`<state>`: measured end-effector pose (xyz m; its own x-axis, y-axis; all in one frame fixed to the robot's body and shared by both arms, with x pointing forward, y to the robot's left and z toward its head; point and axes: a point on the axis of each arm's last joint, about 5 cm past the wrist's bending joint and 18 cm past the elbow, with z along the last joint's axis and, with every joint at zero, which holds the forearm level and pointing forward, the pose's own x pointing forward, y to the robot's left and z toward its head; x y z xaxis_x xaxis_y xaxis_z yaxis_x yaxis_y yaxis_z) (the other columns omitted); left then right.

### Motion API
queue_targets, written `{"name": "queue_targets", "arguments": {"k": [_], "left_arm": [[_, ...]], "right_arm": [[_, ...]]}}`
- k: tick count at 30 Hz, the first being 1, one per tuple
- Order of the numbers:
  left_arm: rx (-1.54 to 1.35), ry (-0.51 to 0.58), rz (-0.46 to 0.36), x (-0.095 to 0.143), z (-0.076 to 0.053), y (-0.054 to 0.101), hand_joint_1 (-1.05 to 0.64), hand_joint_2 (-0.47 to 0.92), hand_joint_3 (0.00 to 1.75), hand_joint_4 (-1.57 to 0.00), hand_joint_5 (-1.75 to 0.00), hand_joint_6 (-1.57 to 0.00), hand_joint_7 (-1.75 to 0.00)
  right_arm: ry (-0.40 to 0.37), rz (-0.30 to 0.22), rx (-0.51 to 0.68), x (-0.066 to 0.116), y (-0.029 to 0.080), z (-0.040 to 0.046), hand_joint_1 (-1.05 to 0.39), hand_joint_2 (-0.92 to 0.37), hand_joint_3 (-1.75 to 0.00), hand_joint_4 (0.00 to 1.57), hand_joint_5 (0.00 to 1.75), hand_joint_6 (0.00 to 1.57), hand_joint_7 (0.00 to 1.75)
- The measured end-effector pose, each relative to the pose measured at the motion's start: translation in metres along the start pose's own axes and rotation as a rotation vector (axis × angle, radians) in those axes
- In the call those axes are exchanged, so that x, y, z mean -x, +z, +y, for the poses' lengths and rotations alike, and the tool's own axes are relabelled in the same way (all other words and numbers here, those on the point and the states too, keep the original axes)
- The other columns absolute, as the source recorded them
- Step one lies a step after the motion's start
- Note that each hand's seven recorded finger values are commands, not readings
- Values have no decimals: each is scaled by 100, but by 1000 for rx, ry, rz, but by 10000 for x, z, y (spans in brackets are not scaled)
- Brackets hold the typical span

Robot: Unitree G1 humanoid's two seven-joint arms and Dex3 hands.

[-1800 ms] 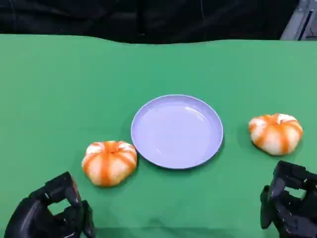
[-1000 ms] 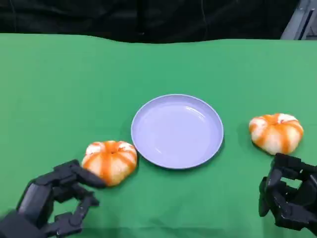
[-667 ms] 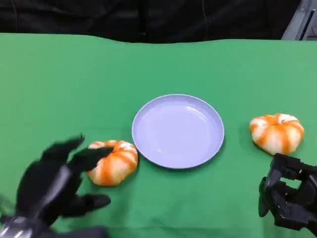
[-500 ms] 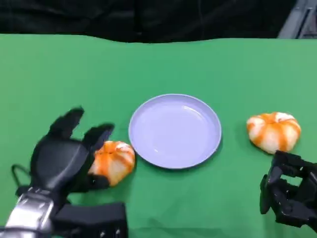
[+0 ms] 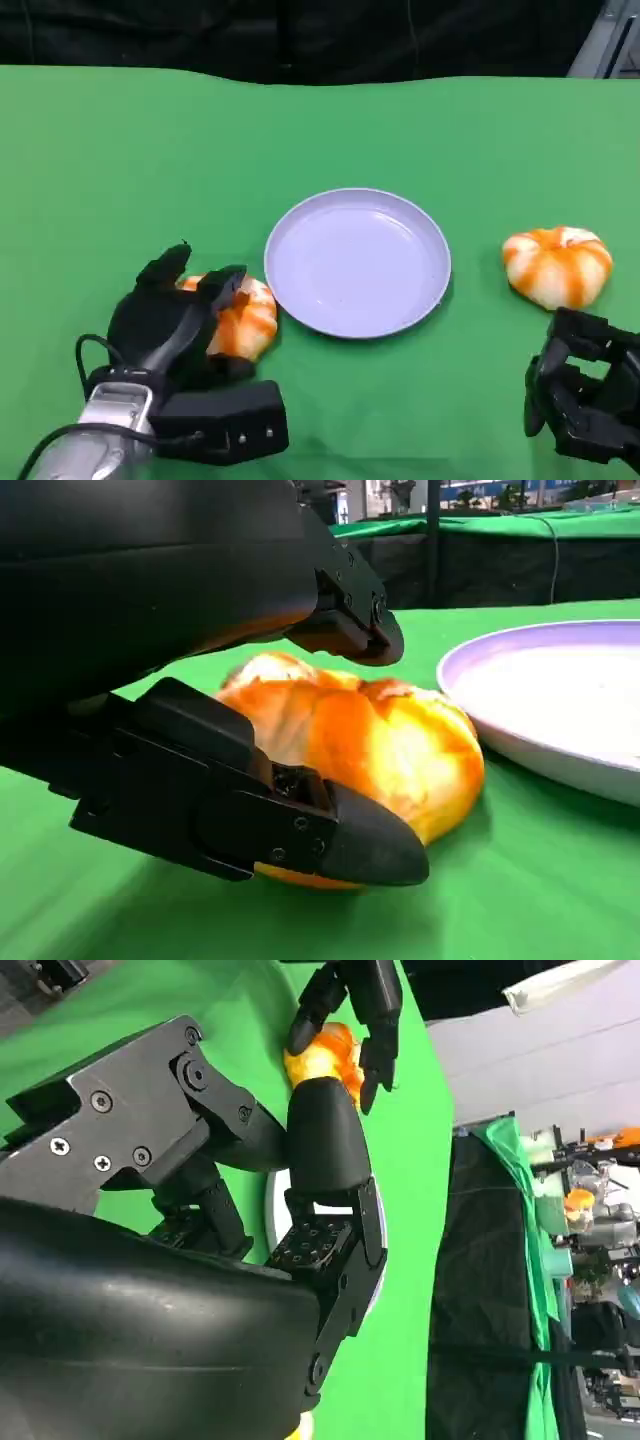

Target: Grasp the bread from the table and place it into the plate.

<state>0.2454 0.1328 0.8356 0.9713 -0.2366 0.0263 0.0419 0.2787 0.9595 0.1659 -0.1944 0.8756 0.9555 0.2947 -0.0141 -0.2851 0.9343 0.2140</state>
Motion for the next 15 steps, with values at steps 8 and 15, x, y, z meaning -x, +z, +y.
{"name": "queue_targets", "arguments": {"k": [8, 15], "left_arm": [[25, -11, 10, 20, -77, 13, -88, 92, 18, -8, 0, -34, 0], [53, -9, 20, 42, -112, 6, -86, 92, 19, -7, 0, -32, 0]], "right_arm": [[1, -6, 13, 1, 34, 16, -11, -52, -117, 89, 171, 86, 149], [4, -6, 11, 10, 37, 19, -11, -50, -119, 90, 171, 85, 149]]}}
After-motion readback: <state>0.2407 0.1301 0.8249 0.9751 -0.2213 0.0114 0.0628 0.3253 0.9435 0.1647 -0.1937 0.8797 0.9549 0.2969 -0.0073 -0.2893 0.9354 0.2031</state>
